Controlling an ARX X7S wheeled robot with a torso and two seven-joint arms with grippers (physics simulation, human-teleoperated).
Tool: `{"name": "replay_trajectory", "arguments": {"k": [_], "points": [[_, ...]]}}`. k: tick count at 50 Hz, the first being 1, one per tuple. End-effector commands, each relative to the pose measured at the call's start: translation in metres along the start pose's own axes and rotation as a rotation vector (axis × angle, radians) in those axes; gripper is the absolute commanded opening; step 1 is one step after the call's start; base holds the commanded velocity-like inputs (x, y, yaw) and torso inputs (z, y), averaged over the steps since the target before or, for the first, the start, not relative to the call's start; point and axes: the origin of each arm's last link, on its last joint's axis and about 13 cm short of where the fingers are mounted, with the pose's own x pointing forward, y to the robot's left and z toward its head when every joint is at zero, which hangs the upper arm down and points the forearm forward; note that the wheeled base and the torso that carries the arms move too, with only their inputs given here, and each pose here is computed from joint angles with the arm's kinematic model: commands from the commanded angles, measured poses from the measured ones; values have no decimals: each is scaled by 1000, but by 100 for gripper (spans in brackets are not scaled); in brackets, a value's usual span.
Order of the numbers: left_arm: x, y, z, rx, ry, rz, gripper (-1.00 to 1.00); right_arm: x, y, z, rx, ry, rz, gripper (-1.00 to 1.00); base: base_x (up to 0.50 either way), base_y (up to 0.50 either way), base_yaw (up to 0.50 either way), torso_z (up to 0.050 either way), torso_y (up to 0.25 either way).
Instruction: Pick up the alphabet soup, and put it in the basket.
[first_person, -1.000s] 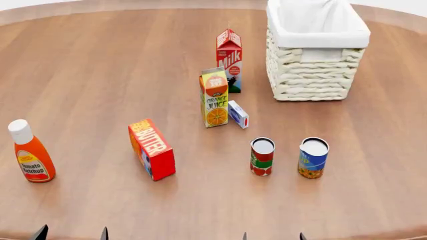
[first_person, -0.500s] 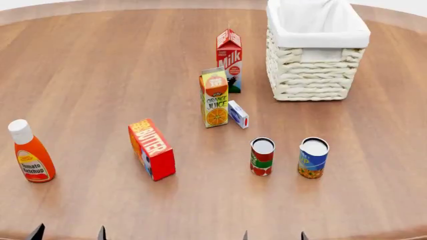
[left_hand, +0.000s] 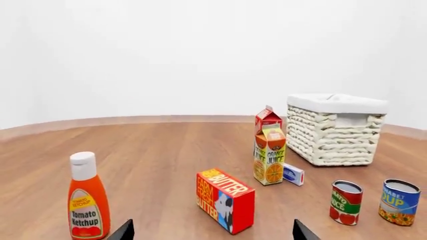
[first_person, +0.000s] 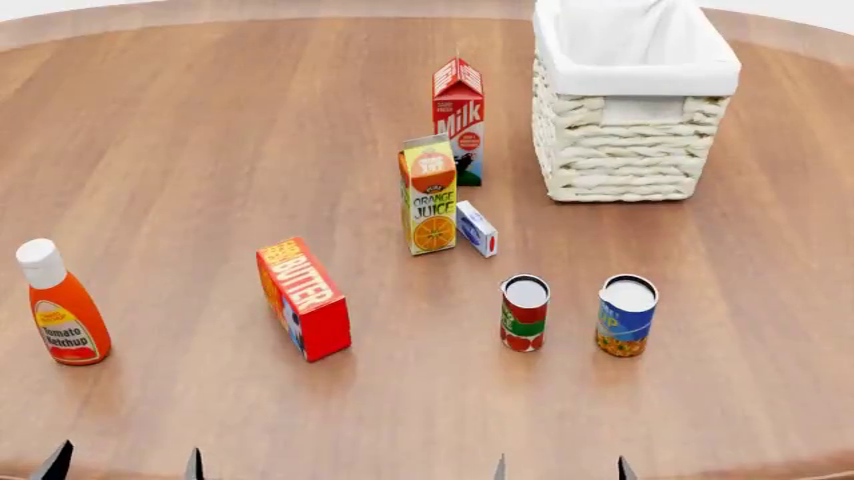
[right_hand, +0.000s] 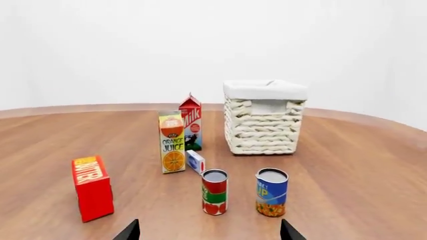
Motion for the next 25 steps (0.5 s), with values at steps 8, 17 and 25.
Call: {"name": "replay_trajectory", "arguments": {"k": [8, 17, 25], "points": [[-3, 0, 4, 6, -30, 4, 100, -1, -1, 2, 7, 0, -12, 100, 0, 0, 0, 0, 0], [-15, 1, 20, 43, -178, 40, 100, -12, -4, 19, 35, -122, -22, 100, 0, 0, 0, 0, 0], [-26, 2, 34, 68, -295, 79, 100, -30, -5, 36, 13, -250, -36, 100, 0, 0, 0, 0, 0]]}}
